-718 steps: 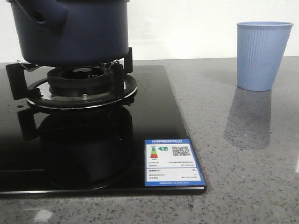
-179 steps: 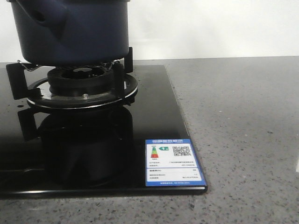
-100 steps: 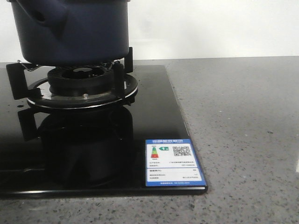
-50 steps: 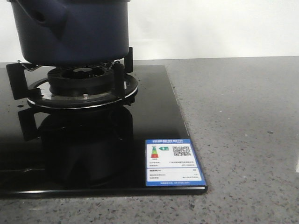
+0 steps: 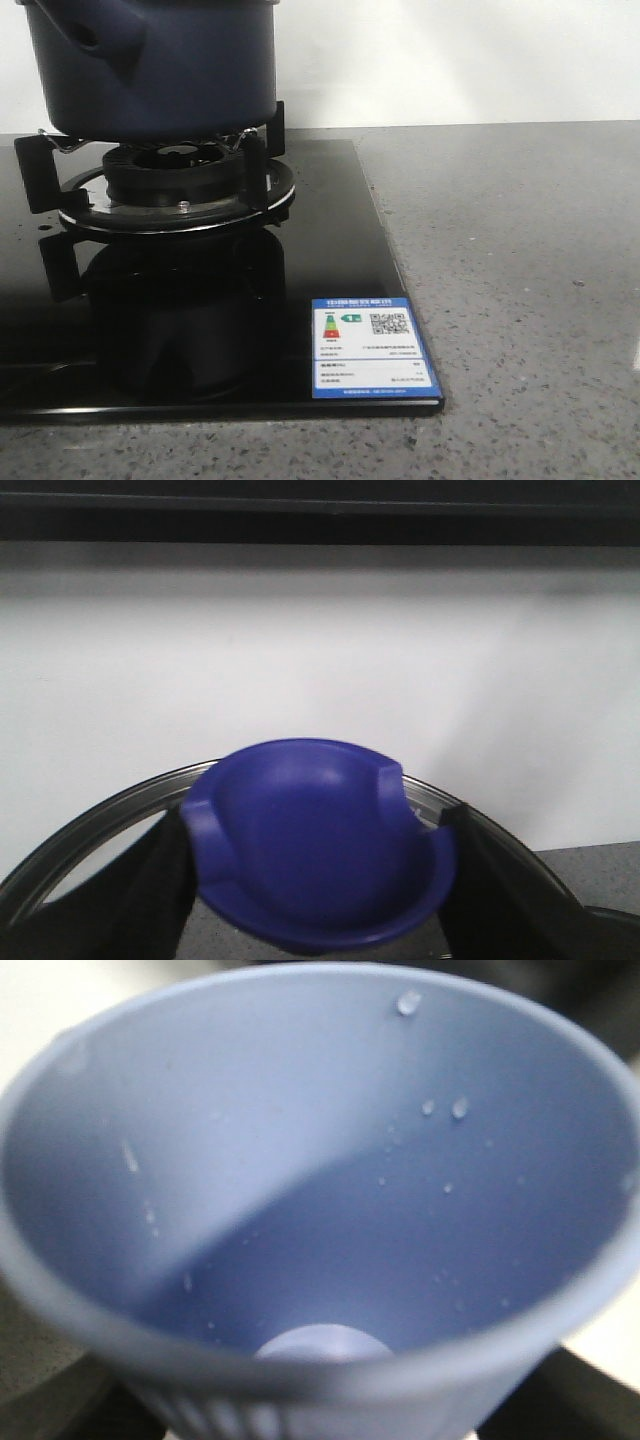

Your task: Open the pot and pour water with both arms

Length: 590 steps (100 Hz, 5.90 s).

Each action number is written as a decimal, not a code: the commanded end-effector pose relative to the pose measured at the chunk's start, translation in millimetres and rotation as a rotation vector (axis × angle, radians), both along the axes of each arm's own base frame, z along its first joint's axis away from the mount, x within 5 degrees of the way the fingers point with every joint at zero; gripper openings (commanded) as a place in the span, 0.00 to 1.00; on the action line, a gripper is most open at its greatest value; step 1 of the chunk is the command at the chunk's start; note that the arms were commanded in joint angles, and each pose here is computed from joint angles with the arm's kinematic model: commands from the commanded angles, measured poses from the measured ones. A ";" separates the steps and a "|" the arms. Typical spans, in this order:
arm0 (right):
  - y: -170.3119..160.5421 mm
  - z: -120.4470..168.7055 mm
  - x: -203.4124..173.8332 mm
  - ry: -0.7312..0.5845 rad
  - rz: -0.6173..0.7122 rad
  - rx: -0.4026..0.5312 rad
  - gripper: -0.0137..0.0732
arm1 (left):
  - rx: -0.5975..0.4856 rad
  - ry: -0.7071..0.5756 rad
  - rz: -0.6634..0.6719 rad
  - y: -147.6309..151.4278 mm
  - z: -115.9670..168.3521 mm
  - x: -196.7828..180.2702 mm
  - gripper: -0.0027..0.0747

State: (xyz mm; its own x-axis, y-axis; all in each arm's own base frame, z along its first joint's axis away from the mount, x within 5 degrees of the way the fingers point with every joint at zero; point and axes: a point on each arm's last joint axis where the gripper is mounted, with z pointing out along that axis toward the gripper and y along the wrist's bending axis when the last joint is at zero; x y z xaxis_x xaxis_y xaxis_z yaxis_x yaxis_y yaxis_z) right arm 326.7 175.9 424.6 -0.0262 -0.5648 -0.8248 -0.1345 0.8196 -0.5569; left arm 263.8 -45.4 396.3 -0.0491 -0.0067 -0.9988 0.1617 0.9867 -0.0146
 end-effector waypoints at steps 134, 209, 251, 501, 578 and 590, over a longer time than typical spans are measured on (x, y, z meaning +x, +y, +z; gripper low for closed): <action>-126.4 -167.3 0.5 0.447 0.147 0.542 0.45 | -0.012 -0.188 -0.032 -12.3 33.4 -14.5 0.50; -132.1 -168.7 0.8 0.452 0.080 0.520 0.84 | -0.012 -0.188 -0.032 -12.3 33.4 -14.5 0.50; -135.7 -146.8 -24.3 0.397 0.059 0.570 0.84 | -0.012 -0.188 -0.032 -12.3 33.4 -14.5 0.50; -144.1 -128.2 -155.8 0.218 0.095 0.709 0.84 | 0.038 0.041 -0.300 -93.7 -19.3 4.6 0.50; -143.6 -128.1 -155.9 0.218 0.101 0.708 0.84 | -0.011 -0.100 -0.286 -75.2 19.4 -25.8 0.77; -142.5 -127.7 -156.2 0.219 0.114 0.706 0.84 | -0.022 -0.148 -0.257 -61.0 33.1 -37.0 0.77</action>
